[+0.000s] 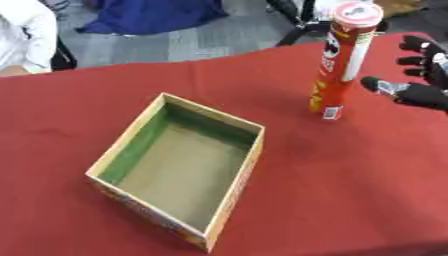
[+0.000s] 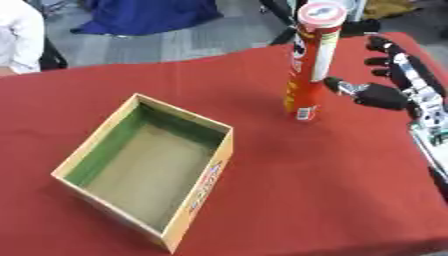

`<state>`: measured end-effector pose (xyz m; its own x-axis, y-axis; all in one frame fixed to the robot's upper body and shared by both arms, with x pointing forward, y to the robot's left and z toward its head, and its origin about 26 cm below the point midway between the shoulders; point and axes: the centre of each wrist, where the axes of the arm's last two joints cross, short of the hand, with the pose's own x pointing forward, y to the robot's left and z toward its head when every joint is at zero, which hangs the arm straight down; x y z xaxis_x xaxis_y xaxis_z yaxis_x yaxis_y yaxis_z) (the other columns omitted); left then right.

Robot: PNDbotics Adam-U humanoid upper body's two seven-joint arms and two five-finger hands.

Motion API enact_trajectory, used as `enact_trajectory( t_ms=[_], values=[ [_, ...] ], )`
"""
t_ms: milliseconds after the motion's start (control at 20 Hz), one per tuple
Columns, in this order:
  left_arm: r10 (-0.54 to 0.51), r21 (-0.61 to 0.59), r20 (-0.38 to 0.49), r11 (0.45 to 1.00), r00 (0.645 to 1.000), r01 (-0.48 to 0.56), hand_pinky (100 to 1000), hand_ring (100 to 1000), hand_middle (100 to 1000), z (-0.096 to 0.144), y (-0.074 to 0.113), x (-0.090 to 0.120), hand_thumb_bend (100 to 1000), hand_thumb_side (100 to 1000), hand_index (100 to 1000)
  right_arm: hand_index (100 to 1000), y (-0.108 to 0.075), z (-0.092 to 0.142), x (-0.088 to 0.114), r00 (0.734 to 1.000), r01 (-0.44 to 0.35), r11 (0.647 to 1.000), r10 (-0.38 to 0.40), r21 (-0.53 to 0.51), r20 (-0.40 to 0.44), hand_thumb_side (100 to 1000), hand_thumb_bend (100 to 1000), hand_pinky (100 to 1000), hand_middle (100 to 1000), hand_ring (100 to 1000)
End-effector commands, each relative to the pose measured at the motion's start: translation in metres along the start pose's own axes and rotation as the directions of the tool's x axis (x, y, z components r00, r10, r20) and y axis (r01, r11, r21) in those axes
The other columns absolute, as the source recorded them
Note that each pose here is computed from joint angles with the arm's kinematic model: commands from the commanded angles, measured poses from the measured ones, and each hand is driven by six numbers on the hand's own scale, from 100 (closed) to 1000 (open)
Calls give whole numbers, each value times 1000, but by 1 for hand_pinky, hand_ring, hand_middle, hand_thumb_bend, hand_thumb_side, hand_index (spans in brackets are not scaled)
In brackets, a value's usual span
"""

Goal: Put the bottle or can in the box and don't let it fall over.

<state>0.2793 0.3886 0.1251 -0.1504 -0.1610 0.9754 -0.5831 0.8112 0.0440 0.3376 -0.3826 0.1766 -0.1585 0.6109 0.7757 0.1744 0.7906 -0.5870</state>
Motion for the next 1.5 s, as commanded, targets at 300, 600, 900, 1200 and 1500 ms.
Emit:
enact_trajectory(
  t_ms=[300,600,900,1200,1500],
  values=[
    [-7,-9,20,1000,1000,8,786,797,763,-3,2,6,540,811,848,980,-1,-8,6,997,57,997,-60,46,48,349,646,880,930,887],
    [0,-21,20,1000,1000,1,786,797,763,-3,-1,7,538,812,848,981,3,-14,8,995,78,995,-81,62,56,352,645,881,931,891],
    [3,-25,17,1000,1000,-2,786,797,763,-3,-2,6,536,812,848,981,7,-20,11,992,94,993,-99,69,75,353,646,881,932,893],
    [7,-32,14,999,1000,-6,786,797,763,-2,-4,6,534,813,848,981,10,-27,18,989,103,991,-111,81,99,355,645,881,933,895],
    [10,-35,13,999,1000,-10,786,797,764,-2,-5,6,533,814,846,982,13,-33,23,985,113,990,-123,87,117,360,644,882,934,913]
  ],
)
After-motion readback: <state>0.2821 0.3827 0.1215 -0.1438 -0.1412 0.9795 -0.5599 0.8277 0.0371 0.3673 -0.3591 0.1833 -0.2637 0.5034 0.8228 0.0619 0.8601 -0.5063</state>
